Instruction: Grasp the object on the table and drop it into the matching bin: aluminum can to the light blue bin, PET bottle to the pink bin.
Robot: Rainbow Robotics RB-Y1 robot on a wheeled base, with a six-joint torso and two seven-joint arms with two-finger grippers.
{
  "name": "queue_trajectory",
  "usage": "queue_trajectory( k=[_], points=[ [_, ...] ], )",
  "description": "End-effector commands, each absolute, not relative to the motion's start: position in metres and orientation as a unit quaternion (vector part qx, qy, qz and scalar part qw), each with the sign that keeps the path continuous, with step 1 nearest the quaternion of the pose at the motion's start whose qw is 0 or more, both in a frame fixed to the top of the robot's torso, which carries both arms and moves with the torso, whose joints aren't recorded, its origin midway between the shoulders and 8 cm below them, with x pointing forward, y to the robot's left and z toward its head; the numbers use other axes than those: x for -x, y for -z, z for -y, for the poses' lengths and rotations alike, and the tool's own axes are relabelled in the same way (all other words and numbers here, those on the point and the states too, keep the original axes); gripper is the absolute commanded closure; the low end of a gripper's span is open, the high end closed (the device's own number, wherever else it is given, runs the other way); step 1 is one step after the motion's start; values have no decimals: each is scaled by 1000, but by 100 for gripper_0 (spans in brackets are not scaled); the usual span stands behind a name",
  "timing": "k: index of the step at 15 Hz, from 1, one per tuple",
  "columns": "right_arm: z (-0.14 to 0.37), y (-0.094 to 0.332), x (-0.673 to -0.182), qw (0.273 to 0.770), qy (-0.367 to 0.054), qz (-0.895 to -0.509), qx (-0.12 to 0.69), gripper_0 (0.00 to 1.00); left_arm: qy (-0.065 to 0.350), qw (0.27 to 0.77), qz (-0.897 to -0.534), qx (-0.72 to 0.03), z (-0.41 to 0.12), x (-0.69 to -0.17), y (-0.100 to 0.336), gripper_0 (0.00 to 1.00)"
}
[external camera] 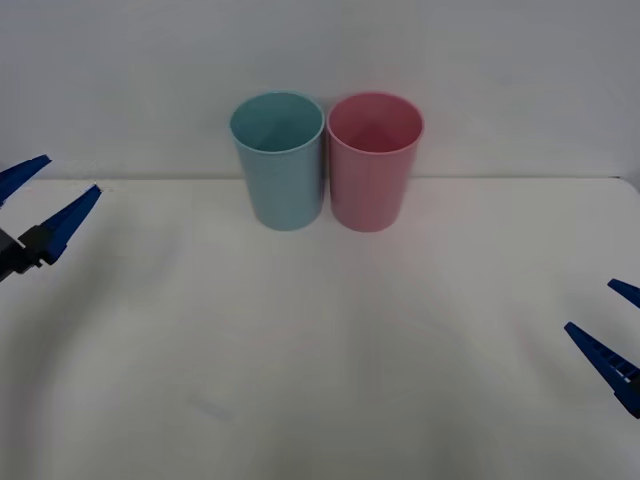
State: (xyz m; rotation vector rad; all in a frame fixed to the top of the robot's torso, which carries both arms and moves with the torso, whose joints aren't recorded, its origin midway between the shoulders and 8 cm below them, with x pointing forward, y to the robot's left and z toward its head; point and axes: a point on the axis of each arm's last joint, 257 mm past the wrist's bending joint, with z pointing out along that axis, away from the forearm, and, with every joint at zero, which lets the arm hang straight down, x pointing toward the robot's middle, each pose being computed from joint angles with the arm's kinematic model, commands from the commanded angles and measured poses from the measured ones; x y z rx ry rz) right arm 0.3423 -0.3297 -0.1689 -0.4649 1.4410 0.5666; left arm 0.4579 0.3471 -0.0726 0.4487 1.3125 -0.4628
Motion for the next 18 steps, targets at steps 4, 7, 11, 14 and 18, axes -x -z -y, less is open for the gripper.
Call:
queue_trajectory(
  k=[4,7,11,14,18],
  points=[
    [330,169,-342,691,-253,-645,208,0,210,711,-634,-222,-392,-385,99,0],
    [330,169,-342,691,-253,-645,208,0,197,699,-648,-228,-402,-360,116,0],
    [330,169,-342,691,-253,-645,208,0,196,685,-664,-228,-406,-339,130,0],
    [330,169,-342,691,-253,-645,208,0,202,676,-672,-224,-404,-331,137,0],
    [330,169,-342,691,-253,-645,208,0,205,673,-674,-223,-403,-330,140,0]
  ],
)
